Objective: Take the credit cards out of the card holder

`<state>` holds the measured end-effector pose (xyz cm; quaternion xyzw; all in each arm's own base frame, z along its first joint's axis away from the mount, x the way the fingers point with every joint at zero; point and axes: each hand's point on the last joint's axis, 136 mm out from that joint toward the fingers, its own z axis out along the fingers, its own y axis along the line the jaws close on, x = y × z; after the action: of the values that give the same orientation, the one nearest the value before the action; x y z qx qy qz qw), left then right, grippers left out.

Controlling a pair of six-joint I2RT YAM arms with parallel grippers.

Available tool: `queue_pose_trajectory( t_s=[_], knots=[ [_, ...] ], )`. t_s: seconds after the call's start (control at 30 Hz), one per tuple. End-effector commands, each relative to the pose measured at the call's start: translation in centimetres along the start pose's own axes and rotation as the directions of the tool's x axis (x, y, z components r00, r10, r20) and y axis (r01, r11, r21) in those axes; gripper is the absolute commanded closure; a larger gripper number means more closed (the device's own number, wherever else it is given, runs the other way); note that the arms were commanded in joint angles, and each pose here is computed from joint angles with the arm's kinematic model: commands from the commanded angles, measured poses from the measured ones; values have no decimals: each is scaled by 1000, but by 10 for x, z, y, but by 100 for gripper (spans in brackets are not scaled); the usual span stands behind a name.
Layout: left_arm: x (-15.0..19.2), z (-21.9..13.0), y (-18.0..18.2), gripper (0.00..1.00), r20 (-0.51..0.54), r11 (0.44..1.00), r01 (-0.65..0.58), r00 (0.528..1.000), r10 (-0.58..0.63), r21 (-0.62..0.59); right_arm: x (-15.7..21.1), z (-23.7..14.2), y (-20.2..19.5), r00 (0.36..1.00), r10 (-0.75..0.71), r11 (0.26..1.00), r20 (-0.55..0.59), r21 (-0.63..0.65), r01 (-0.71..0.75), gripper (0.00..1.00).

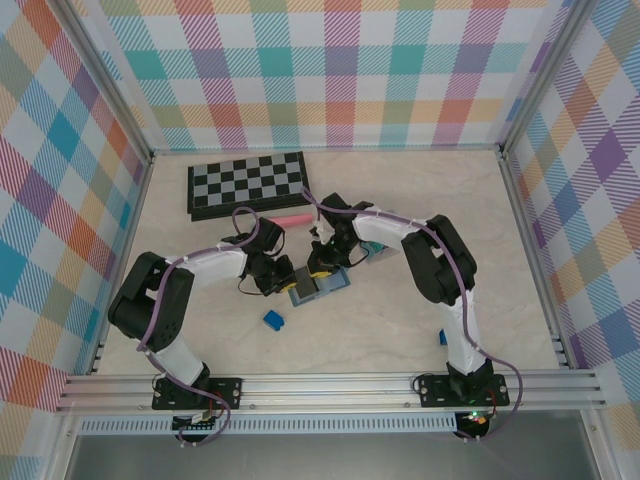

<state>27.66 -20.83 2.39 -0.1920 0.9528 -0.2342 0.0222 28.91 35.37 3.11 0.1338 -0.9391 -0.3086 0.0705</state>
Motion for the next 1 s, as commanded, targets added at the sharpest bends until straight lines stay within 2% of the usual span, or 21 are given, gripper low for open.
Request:
queue_pose_trajectory(
  t_s=[0.0,0.23,0.47,0.7,0.8,0.9,0.97],
  knots=[
    [17,17,24,91,-63,998,13,998,-17,-64,4,7,9,998,-51,997,-27,-51,50,87],
    [13,9,24,85,-51,997,0,999,-5,-82,3,-1,2,998,-65,998,9,10,65,100],
    [10,-1,20,81,-36,997,-13,999,10,-74,2,-22,-9,993,-87,994,83,75,81,100],
    [7,-7,12,81,-30,998,-33,999,31,-59,5,-24,-13,994,-85,994,72,77,80,100],
    [5,-17,-1,80,-13,999,-51,999,50,-18,5,-20,-14,995,-74,995,59,74,70,95],
    [4,-29,-9,77,6,997,-71,997,71,0,4,-16,-17,998,-56,995,39,81,53,83],
    [3,-34,-12,77,14,997,-78,997,77,4,5,-13,-19,998,-49,995,28,84,46,80]
  ],
)
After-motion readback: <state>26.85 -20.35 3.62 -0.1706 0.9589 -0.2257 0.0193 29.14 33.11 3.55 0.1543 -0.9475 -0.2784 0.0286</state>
